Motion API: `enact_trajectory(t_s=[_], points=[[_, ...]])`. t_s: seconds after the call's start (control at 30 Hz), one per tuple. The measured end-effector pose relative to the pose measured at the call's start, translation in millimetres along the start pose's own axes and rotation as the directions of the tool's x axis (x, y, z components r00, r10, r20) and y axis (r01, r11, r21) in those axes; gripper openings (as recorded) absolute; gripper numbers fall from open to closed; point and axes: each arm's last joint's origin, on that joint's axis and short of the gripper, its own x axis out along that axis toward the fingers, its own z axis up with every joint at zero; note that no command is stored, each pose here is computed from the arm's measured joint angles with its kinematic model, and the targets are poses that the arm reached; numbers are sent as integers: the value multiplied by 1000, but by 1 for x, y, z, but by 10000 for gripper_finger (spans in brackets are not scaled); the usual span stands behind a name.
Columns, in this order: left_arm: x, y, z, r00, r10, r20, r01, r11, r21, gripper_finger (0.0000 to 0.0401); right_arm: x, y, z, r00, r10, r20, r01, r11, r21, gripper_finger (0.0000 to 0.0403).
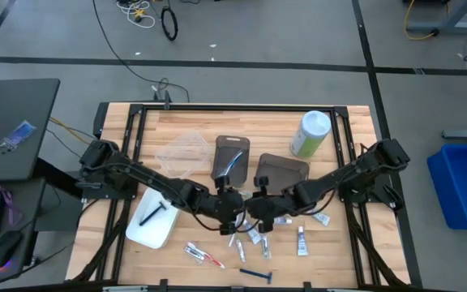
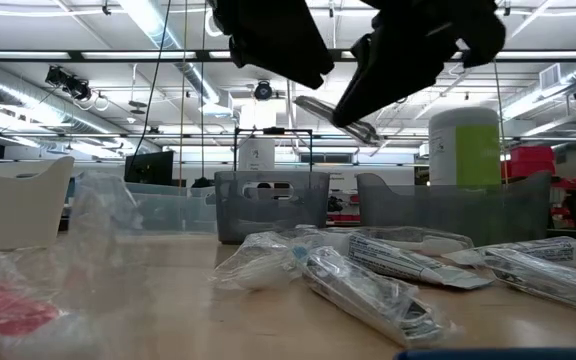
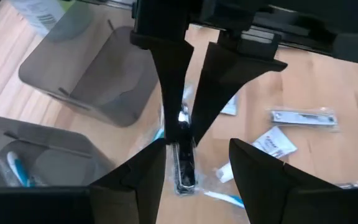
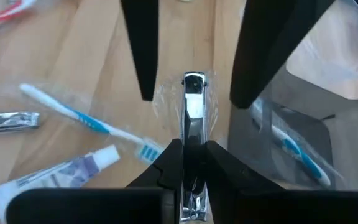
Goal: Pick & Place Travel size toiletries
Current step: Put the silver nail cutter into the transparent bin
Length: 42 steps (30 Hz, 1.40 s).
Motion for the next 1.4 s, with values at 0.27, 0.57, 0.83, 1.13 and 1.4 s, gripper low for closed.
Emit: enact_trajectory(t_s=[0.27, 0.57, 0.83, 1.13, 1.4], points=[[3, 6, -1, 999, -28, -43, 28, 1000, -12, 183, 0, 0, 8, 997, -23, 76, 20, 999, 44, 50], [3, 8, -7, 995, -3, -101, 4, 1000, 11, 146, 0, -2, 11, 994, -31, 108, 24, 997, 67, 50], [3, 8, -7, 995, -1, -96, 2, 1000, 5, 94, 0, -2, 11, 994, -32, 107, 25, 997, 68, 50], [3, 9, -7, 995, 2, -99, -4, 1000, -21, 56, 0, -2, 11, 994, -32, 104, 27, 998, 48, 62], [2, 10, -9, 993, 19, -116, -27, 997, -69, 61, 0, -3, 7, 996, -56, 69, 52, 997, 61, 119]])
